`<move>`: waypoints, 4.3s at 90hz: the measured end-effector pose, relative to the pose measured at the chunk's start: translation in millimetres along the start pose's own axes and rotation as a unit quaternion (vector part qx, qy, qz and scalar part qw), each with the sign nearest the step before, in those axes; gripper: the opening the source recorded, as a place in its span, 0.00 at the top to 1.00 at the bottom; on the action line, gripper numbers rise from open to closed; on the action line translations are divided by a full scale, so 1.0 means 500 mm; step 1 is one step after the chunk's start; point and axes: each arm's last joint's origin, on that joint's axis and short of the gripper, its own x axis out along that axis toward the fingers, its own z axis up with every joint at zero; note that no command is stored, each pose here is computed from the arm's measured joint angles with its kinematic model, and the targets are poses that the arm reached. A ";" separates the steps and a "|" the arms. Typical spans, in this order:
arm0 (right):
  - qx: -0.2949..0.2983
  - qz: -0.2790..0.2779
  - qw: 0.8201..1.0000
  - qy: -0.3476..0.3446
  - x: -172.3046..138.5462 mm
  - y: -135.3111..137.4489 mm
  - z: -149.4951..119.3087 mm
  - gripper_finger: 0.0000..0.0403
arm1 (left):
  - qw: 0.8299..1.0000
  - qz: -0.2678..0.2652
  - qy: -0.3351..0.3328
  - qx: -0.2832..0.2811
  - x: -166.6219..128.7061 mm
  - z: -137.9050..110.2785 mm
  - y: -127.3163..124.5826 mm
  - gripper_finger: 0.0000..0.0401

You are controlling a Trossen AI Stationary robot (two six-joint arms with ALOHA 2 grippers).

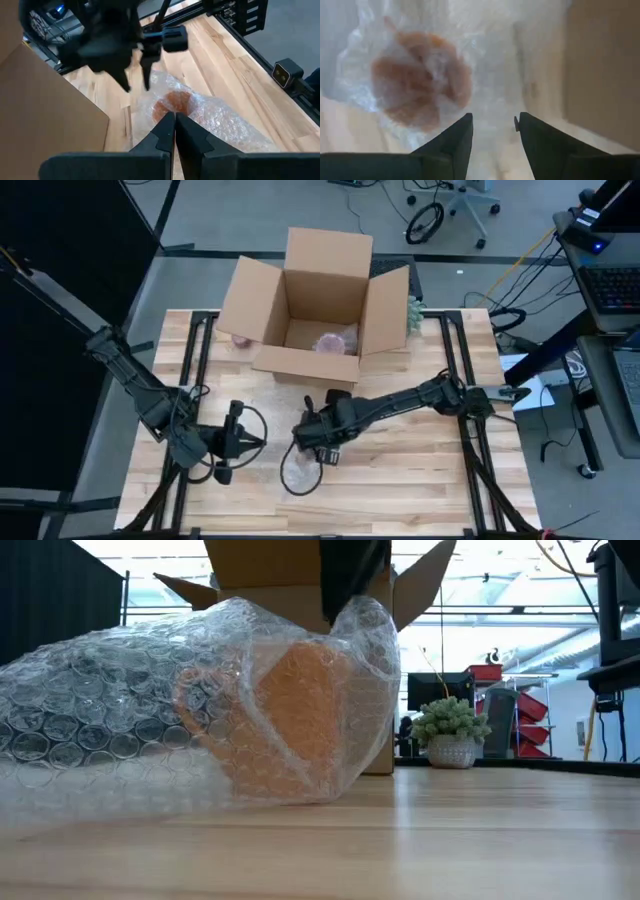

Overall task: Wrap mug
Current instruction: Wrap the orange cup with bubble wrap

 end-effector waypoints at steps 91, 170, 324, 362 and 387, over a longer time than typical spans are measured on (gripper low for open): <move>0.211 -0.040 0.955 -0.207 0.059 0.218 -0.337 0.64 | 0.877 0.190 0.310 -0.313 0.086 -0.145 0.157 0.51; 0.222 0.137 0.915 -0.307 0.143 0.285 -0.385 0.64 | 0.850 0.123 0.368 -0.355 0.190 -0.372 0.128 0.47; 0.185 0.101 0.930 -0.302 0.163 0.271 -0.373 0.64 | 0.940 0.001 0.039 -0.338 0.188 0.006 0.143 1.00; 0.195 0.097 0.929 -0.301 0.169 0.262 -0.361 0.64 | 0.946 -0.016 0.001 -0.323 0.202 0.022 0.126 1.00; 0.212 0.089 0.921 -0.316 0.184 0.232 -0.309 0.64 | 0.951 -0.014 0.024 -0.308 0.235 0.008 0.113 1.00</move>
